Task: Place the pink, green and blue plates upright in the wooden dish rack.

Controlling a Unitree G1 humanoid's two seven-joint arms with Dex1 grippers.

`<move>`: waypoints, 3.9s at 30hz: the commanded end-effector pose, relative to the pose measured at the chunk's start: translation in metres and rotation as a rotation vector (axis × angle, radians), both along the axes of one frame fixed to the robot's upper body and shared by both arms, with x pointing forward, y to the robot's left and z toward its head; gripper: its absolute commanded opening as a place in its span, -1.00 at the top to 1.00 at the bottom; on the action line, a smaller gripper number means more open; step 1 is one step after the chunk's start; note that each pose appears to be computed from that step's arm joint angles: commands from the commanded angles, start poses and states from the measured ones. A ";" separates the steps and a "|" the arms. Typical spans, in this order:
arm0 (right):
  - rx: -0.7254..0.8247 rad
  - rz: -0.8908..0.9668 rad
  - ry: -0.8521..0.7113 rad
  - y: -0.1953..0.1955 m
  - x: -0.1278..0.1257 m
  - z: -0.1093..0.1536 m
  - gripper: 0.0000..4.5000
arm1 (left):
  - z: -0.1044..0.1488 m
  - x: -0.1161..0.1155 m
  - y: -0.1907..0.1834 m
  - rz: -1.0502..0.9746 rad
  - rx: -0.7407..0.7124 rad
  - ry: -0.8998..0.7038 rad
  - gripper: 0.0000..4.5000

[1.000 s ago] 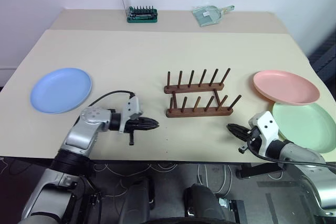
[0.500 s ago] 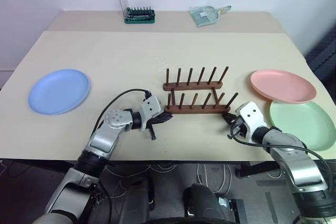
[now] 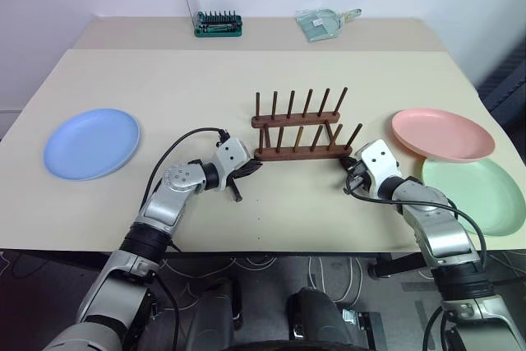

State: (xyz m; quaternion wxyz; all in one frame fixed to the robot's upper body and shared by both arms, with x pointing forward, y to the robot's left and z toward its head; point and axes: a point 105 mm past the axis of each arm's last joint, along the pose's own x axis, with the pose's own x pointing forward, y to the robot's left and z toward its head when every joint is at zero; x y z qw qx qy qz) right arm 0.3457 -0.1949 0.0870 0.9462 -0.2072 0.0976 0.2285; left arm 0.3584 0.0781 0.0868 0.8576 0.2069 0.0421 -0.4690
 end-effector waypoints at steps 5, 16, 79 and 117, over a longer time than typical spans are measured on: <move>0.003 0.006 -0.027 0.002 0.002 0.004 1.00 | -0.005 0.007 0.011 0.070 0.010 0.006 0.93; 0.003 0.012 -0.030 0.003 0.001 0.006 1.00 | -0.005 0.008 0.012 0.065 0.017 0.002 0.93; -0.272 -0.180 0.166 -0.132 0.034 0.056 -0.98 | 0.046 -0.046 -0.047 -0.327 -0.257 -0.002 0.96; 0.670 0.414 -0.453 0.047 -0.052 0.262 0.95 | 0.065 -0.037 -0.042 -0.283 -0.368 -0.036 0.96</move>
